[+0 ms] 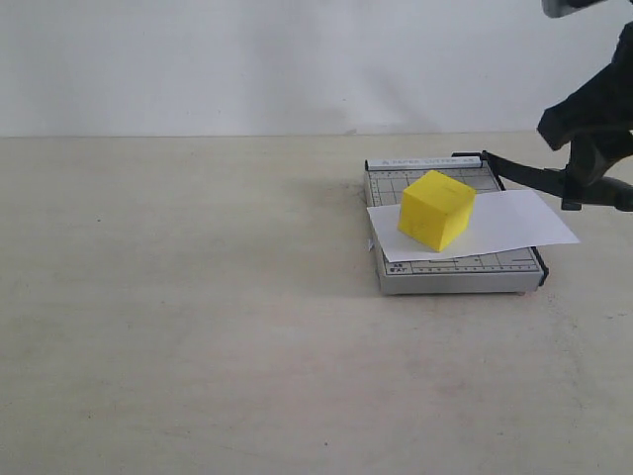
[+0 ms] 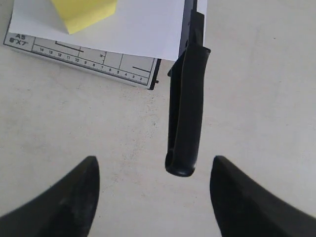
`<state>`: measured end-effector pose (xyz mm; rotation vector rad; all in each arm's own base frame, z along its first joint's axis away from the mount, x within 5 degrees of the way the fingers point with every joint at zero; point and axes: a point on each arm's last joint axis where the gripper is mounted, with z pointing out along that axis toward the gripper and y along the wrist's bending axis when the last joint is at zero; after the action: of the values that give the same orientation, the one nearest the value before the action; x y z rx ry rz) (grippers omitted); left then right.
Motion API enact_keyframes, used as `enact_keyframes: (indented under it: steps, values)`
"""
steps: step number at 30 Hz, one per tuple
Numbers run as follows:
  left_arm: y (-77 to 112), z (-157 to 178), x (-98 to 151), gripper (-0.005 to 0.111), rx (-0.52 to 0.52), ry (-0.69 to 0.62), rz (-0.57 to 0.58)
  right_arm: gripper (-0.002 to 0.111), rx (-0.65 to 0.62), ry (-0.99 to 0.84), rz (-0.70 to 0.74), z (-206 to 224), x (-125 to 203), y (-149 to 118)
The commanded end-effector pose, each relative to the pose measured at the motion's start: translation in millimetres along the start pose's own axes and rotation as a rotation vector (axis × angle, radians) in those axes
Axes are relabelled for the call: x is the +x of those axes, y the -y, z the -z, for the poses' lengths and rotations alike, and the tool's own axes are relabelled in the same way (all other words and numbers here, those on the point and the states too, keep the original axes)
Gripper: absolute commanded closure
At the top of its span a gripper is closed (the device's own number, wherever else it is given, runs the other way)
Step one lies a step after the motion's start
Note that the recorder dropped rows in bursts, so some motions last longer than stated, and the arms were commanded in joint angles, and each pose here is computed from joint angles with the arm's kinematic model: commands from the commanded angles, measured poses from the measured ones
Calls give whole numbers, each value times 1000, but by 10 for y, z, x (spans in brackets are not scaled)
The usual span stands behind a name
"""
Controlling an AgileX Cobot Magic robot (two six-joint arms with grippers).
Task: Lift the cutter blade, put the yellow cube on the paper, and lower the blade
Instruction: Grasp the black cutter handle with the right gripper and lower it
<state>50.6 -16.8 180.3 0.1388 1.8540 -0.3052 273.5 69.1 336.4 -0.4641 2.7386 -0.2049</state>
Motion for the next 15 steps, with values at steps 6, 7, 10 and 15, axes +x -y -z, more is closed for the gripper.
enact_keyframes:
  steps: [6, 7, 10, 15]
  values:
    - [3, 3, -3, 102, 3, 4, 4, 46, -32, -41, -82, -190, -10, 294]
    - [3, 3, -3, 102, 3, 4, 4, 46, -41, -47, -88, -214, -8, 319]
    - [3, 3, -3, 102, 3, 4, 4, 46, -104, -66, -69, -297, -23, 295]
    - [3, 3, -3, 102, 3, 4, 4, 46, -127, -81, -76, -421, -70, 268]
